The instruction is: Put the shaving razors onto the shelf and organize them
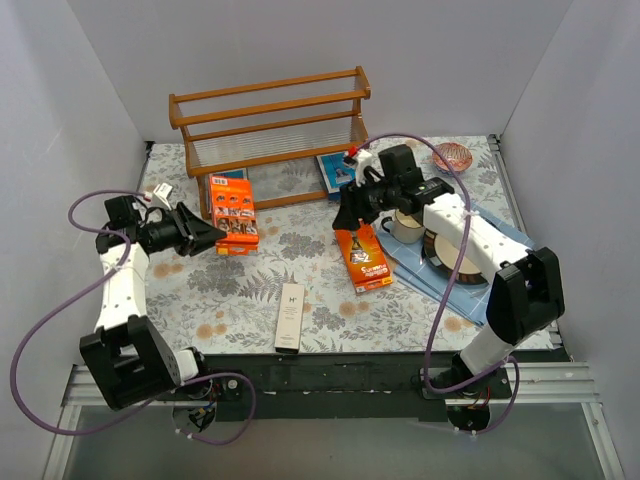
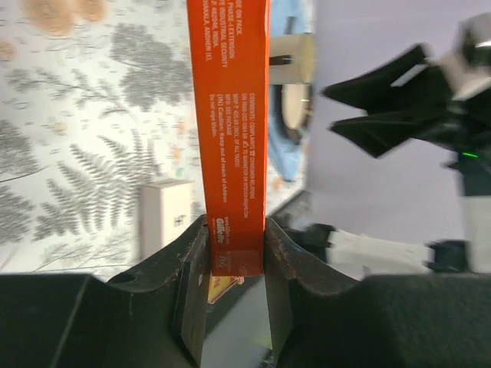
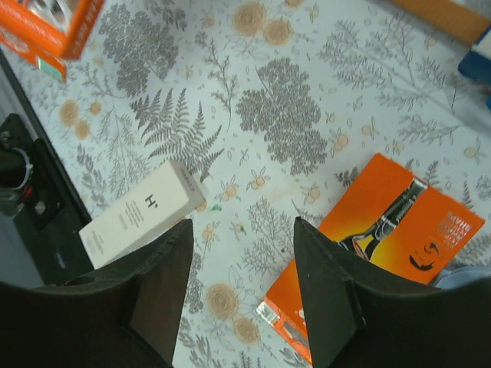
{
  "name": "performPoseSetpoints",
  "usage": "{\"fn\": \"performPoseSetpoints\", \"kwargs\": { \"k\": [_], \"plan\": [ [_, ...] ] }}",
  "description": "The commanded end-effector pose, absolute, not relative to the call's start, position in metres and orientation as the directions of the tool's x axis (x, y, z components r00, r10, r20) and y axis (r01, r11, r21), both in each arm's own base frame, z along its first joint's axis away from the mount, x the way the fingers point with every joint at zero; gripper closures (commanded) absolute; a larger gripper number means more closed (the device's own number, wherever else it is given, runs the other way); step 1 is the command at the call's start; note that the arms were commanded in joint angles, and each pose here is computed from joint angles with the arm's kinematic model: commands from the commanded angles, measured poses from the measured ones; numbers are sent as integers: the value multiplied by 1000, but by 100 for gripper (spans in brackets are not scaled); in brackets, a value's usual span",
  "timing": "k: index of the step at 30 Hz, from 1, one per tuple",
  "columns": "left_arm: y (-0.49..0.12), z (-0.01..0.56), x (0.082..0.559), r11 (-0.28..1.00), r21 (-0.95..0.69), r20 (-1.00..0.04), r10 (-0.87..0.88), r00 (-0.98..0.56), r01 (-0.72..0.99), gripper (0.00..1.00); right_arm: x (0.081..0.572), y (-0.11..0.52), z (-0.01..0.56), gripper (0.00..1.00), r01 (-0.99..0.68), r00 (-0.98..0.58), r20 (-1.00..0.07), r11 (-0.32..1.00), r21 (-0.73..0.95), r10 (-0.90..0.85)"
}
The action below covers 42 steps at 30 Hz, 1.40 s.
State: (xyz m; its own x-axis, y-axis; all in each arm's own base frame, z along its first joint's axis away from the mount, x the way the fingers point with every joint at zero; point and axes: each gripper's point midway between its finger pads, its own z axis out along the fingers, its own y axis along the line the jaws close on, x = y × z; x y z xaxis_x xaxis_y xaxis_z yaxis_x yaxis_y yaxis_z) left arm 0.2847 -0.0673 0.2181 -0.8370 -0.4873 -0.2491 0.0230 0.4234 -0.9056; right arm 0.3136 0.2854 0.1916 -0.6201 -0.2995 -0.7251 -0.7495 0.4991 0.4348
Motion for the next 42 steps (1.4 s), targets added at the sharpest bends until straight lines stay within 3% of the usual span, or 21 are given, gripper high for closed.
{"fn": "performPoseSetpoints", "kwargs": {
  "k": [1,2,8,11,15,19,20,25,26,27,32,40,42],
  "plan": [
    [-58,196,278,691,-723,-452,-439,-776,30,99,334,304,204,36,-711,-572,-757,651,265,-317],
    [-56,185,280,779,-627,-500,-400,-768,4,99,333,309,205,35,-692,-598,-744,660,293,-297],
    [-61,162,284,922,-386,-558,-206,-804,31,100,335,309,177,30,-633,-660,-689,716,294,-301],
    [-68,139,278,963,-252,-518,-55,-853,92,98,333,304,166,29,-619,-671,-675,732,285,-305],
    [-79,117,276,980,-168,-426,25,-904,106,96,325,296,157,27,-604,-688,-661,743,289,-302],
    [-92,115,286,983,-71,-441,122,-889,170,94,321,297,155,27,-586,-705,-652,746,316,-278],
    [-101,114,284,977,-41,-439,169,-883,207,86,320,298,155,27,-587,-708,-650,742,324,-276],
    [-136,108,271,937,8,-422,320,-848,350,68,323,288,142,27,-543,-748,-617,760,357,-244],
    [-144,104,267,930,3,-404,338,-850,368,54,323,285,138,27,-529,-760,-605,766,365,-237],
    [-148,102,266,925,0,-397,349,-849,380,49,324,282,136,27,-520,-768,-597,770,370,-232],
    [-184,117,272,897,-24,-433,390,-813,442,31,328,268,132,25,-466,-803,-570,781,415,-176],
    [-213,163,287,896,-149,-540,281,-793,418,21,308,295,138,25,-485,-838,-527,637,599,-143],
    [-202,151,281,911,-198,-507,220,-833,361,20,305,304,134,25,-480,-852,-503,600,640,-145]
  ]
}}
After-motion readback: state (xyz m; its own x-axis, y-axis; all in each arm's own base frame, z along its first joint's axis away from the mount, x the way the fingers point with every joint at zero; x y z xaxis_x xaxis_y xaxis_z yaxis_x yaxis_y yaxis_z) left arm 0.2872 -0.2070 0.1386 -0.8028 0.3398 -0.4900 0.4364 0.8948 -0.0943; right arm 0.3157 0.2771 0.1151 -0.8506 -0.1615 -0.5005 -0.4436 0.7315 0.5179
